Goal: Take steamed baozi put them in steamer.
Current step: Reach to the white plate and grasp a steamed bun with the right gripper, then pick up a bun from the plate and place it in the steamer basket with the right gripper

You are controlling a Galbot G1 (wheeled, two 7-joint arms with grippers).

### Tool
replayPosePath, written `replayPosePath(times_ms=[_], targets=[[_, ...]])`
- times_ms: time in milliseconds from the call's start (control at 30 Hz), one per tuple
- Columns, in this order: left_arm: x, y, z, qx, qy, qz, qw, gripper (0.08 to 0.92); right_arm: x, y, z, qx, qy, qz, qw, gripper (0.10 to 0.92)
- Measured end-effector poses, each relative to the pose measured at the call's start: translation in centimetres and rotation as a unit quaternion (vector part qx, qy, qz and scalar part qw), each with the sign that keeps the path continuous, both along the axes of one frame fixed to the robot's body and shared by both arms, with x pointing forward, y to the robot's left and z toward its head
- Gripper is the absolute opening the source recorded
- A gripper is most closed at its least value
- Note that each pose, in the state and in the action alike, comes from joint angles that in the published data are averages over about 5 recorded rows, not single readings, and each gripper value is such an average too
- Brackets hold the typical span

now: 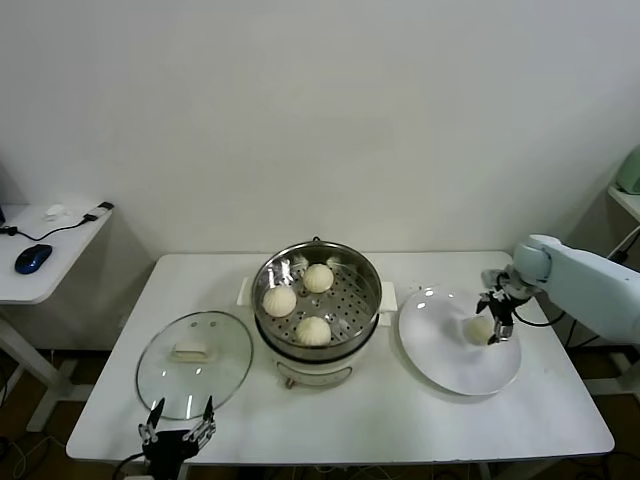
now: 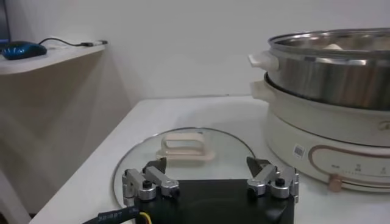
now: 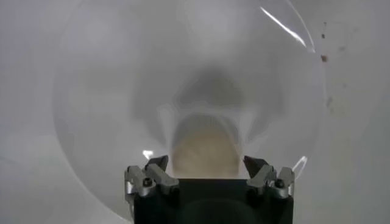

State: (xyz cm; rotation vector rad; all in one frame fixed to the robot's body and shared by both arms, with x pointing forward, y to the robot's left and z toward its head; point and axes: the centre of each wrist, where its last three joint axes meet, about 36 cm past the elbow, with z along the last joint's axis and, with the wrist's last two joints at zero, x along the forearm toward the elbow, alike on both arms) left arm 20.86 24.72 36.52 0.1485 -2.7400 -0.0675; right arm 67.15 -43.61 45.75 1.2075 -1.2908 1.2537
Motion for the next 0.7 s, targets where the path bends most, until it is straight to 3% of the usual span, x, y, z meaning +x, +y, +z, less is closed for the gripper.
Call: replayPosePath(times_ms=[200, 400, 700], targets=[[0.0, 0.0, 0.1, 0.000, -0.001, 0.000, 1.000, 0.823, 0.2, 0.2, 0.0, -0.005, -0.002, -0.002, 1.000, 0.697], [0.1, -0.2, 0.3, -0.002, -0.002, -0.002, 1.000, 0.823, 0.4, 0.8, 1.7, -0.006, -0.008, 0.001, 1.000, 0.676], [0.5, -0.2, 1.1, -0.005, -0.008, -0.010, 1.000, 0.823, 1.8, 7.1, 12.7, 0.023, -0.049, 0.030, 0.998, 0.670]])
